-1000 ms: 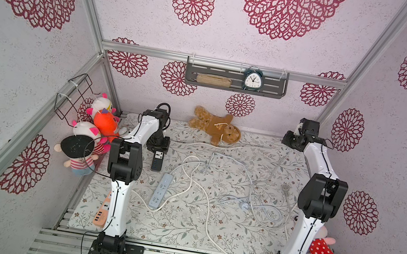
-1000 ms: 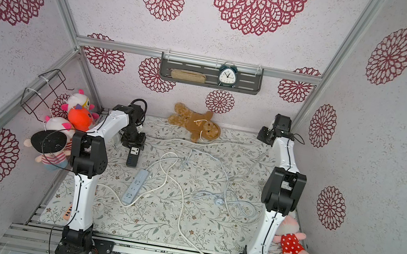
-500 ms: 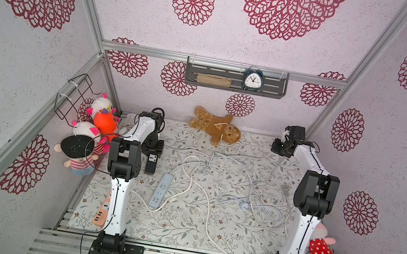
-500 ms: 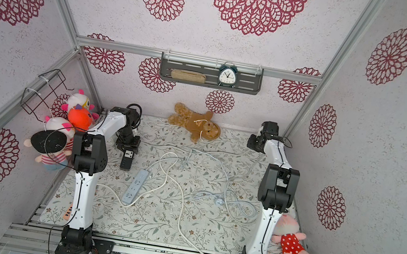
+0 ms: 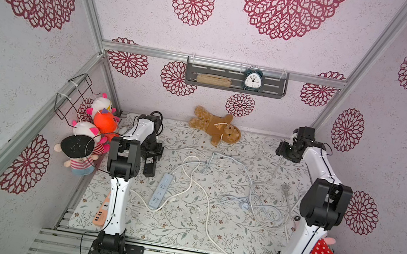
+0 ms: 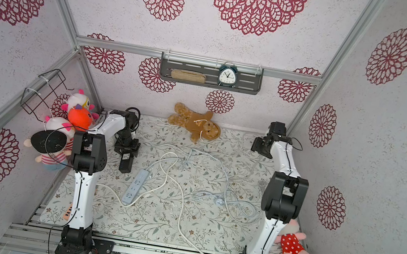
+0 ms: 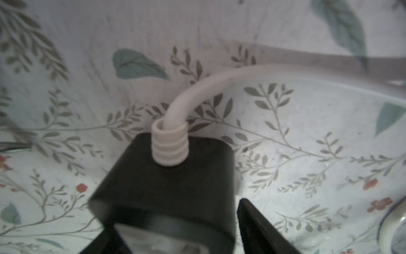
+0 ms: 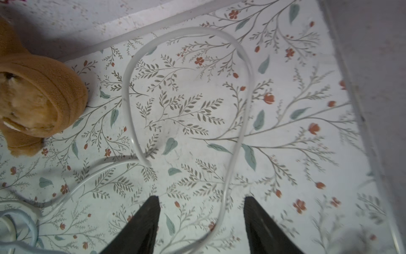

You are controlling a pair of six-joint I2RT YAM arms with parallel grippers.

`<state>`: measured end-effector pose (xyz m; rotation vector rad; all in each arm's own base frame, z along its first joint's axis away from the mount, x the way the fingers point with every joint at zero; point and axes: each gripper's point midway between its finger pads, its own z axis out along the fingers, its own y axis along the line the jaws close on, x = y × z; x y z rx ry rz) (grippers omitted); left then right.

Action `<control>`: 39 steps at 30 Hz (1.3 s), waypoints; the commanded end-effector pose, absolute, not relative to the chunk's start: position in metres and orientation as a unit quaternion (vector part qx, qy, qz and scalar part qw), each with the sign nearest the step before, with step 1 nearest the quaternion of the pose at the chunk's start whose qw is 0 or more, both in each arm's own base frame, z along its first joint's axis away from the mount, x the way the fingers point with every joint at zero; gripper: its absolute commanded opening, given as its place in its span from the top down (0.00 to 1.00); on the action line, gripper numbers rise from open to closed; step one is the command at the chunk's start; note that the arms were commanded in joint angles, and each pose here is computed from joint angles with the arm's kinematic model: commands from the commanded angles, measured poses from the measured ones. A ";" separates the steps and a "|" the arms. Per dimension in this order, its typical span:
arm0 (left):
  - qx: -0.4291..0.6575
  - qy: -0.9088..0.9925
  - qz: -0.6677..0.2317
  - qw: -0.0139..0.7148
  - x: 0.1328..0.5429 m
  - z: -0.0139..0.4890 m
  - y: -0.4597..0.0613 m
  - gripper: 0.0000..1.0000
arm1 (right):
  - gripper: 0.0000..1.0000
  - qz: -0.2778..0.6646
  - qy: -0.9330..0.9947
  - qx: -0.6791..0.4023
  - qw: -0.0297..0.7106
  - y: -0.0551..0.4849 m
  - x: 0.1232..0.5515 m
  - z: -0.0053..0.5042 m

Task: Unwrap the cord wrapped around the power strip
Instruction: Place the power cord at the center of the board, then adjust the power cord at the center of the board.

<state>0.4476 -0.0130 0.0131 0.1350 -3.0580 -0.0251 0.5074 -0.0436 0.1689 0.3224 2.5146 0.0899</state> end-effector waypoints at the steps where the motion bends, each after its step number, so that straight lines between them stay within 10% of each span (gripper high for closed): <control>1: 0.045 -0.999 0.002 0.004 0.457 0.031 -0.011 0.16 | 0.32 -0.019 0.933 0.195 0.301 -0.084 0.465 0.197; 11: 0.048 -0.997 0.023 -0.049 0.472 0.068 -0.010 0.03 | 0.44 -0.045 0.925 0.307 0.221 -0.131 0.365 0.123; 27: 0.065 -0.988 -0.007 -0.138 0.457 0.165 0.003 0.03 | 0.76 -0.073 0.927 0.327 0.171 -0.152 0.350 0.067; 39: 0.082 -0.983 -0.002 -0.162 0.442 0.186 -0.002 0.03 | 0.62 -0.065 0.933 0.326 0.136 -0.153 0.346 0.033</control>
